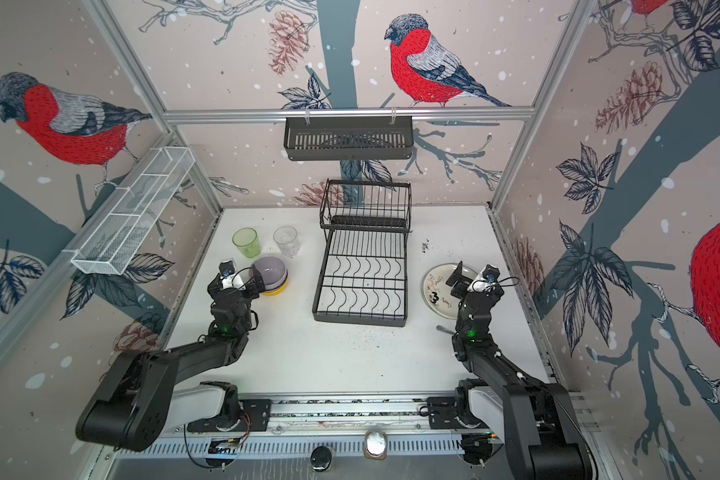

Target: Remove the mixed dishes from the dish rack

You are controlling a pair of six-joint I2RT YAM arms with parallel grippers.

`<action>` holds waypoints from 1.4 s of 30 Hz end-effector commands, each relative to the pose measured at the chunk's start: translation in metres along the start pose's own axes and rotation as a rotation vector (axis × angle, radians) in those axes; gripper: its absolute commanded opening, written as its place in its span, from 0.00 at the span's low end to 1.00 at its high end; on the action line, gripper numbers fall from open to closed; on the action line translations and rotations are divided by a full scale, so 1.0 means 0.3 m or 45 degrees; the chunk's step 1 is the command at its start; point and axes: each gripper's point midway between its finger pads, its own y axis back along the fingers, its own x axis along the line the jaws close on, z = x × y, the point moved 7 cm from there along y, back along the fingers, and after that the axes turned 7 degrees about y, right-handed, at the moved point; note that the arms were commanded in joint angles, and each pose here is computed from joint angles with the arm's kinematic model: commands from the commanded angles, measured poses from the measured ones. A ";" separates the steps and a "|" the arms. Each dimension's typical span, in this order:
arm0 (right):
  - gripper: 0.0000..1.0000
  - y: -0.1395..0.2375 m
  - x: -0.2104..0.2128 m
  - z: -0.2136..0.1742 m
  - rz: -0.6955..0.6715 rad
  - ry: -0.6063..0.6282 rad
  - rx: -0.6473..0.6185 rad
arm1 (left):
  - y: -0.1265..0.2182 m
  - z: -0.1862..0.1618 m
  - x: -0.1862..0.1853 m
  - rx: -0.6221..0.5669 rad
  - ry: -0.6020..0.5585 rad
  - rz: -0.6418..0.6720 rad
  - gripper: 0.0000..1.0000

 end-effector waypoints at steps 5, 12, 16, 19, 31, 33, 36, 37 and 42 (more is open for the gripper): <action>1.00 -0.013 -0.010 0.023 -0.066 0.029 -0.064 | -0.006 0.032 -0.010 -0.121 0.036 -0.082 0.98; 1.00 -0.034 0.002 -0.004 -0.063 0.106 -0.034 | -0.051 -0.028 -0.031 -0.056 0.006 -0.180 0.98; 1.00 -0.045 0.010 -0.021 -0.046 0.126 -0.014 | -0.060 -0.061 -0.039 -0.035 -0.012 -0.226 0.98; 1.00 -0.062 0.026 -0.044 -0.008 0.153 0.021 | -0.060 -0.066 -0.039 -0.036 -0.011 -0.233 0.98; 1.00 -0.111 0.069 -0.131 0.124 0.219 0.092 | -0.074 -0.066 -0.016 -0.028 0.023 -0.127 0.98; 1.00 -0.117 0.070 -0.140 0.132 0.214 0.080 | -0.073 -0.065 -0.015 -0.032 0.025 -0.124 0.98; 1.00 -0.128 0.064 -0.142 0.128 0.206 0.117 | -0.073 -0.064 -0.016 -0.033 0.025 -0.127 0.98; 1.00 -0.128 0.064 -0.142 0.124 0.208 0.113 | -0.074 -0.064 -0.016 -0.033 0.025 -0.127 0.98; 1.00 -0.127 0.064 -0.142 0.124 0.208 0.116 | -0.074 -0.064 -0.016 -0.031 0.025 -0.127 0.98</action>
